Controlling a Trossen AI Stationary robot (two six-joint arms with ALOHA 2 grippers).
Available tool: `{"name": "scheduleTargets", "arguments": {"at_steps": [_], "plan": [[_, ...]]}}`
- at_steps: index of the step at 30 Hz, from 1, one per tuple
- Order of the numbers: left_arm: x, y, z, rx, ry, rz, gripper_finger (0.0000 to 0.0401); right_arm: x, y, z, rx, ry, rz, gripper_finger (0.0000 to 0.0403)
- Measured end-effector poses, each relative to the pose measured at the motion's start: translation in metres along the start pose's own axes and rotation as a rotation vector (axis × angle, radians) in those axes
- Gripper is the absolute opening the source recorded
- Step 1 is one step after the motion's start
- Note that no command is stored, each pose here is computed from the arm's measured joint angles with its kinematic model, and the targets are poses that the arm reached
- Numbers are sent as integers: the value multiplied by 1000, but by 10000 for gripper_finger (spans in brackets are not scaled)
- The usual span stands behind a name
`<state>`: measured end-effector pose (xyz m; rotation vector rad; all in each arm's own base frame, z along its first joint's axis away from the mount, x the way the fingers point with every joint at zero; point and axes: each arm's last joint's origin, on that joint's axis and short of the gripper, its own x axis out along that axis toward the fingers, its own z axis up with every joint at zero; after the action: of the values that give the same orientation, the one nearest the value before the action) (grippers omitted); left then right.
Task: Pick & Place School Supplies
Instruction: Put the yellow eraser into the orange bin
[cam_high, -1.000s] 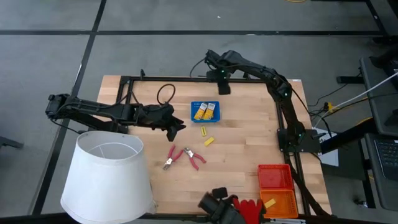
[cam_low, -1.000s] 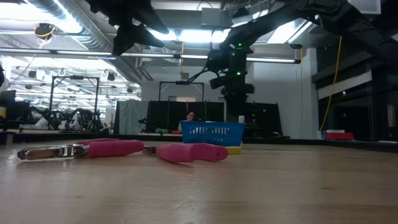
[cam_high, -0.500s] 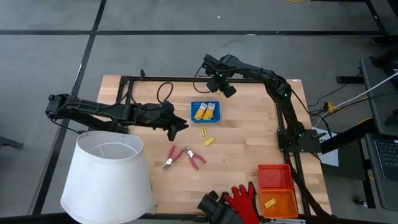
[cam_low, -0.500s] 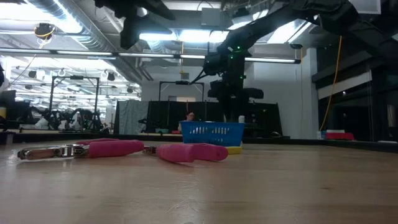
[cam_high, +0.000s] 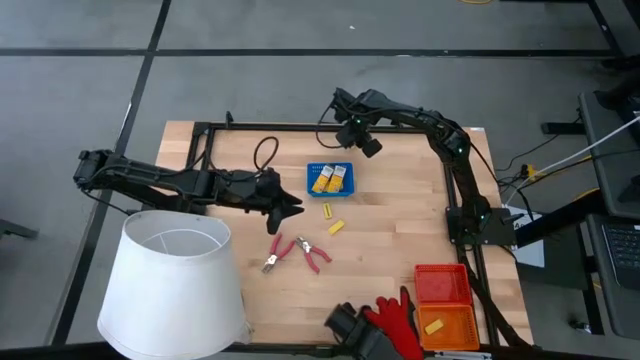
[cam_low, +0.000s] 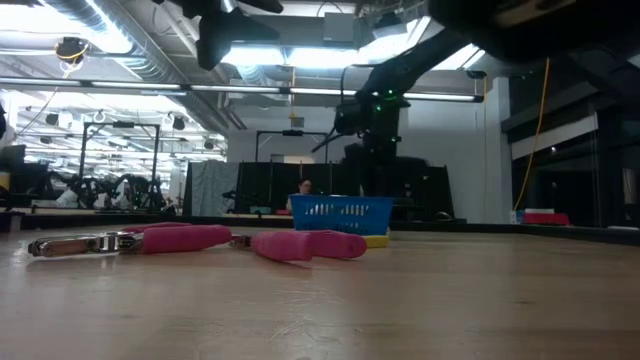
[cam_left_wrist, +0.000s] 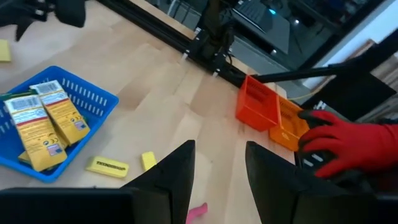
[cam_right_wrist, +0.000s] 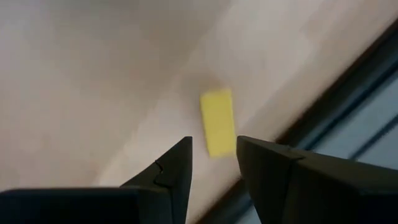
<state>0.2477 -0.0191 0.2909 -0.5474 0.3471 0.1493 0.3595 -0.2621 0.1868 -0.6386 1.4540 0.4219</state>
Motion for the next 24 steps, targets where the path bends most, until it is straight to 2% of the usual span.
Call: {"name": "scheduleTargets", "arguments": {"at_steps": [6, 11, 19, 24], "plan": [[0, 0, 0, 8, 15, -20, 139, 0, -6, -1, 30, -52, -46, 130], [0, 0, -1, 13, 17, -20, 139, 5, -7, -8, 98, -79, -20, 134], [0, 0, -1, 11, 19, -19, 139, 16, -2, -14, 112, -80, 8, 198], [0, 0, -1, 9, 19, -18, 139, 16, -6, -16, 101, -89, -29, 225]]}}
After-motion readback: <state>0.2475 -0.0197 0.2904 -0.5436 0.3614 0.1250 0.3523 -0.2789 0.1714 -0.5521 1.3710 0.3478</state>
